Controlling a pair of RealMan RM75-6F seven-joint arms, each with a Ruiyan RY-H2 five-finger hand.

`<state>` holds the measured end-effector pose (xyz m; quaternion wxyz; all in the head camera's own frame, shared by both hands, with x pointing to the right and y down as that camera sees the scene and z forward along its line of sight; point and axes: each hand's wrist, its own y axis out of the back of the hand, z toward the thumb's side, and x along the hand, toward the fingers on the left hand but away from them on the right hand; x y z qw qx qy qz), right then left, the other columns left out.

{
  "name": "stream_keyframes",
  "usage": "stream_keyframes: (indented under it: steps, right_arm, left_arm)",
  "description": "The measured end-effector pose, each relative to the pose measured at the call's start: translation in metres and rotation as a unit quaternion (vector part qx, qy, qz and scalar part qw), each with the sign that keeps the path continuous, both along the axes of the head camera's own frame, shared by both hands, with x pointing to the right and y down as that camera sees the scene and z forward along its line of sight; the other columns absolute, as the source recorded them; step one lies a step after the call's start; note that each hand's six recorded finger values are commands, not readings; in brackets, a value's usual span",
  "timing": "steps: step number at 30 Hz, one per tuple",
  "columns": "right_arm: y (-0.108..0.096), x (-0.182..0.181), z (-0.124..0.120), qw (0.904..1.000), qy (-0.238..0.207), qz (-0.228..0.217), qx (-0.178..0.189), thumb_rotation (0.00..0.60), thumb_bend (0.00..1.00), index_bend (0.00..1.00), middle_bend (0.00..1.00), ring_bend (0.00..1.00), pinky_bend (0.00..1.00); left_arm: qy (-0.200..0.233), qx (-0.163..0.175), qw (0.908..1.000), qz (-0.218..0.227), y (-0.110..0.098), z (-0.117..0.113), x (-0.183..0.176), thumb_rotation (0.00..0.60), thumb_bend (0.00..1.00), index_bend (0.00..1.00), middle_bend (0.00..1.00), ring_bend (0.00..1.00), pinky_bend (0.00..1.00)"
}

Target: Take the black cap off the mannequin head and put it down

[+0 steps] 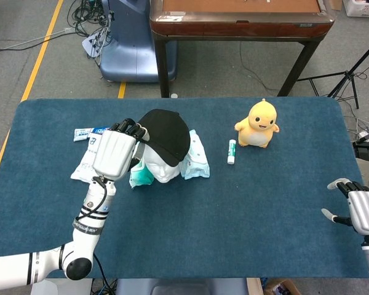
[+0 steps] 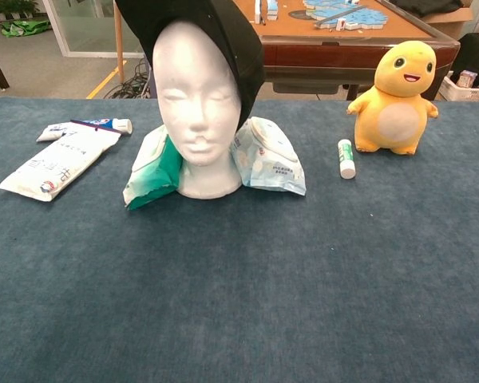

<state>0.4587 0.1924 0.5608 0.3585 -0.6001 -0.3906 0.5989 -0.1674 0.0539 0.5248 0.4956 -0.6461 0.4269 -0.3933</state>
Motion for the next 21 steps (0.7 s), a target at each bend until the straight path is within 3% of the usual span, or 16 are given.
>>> stream_keyframes:
  steps: [21]
  right_arm:
    - [0.000,-0.001,0.004,1.0000,0.003,-0.003,-0.007,0.600,0.08,0.39,0.36,0.34,0.44]
  left_arm:
    - [0.028,0.015,0.9988,-0.037,-0.024,-0.002,-0.004,0.600,0.55,0.51,0.49,0.30,0.47]
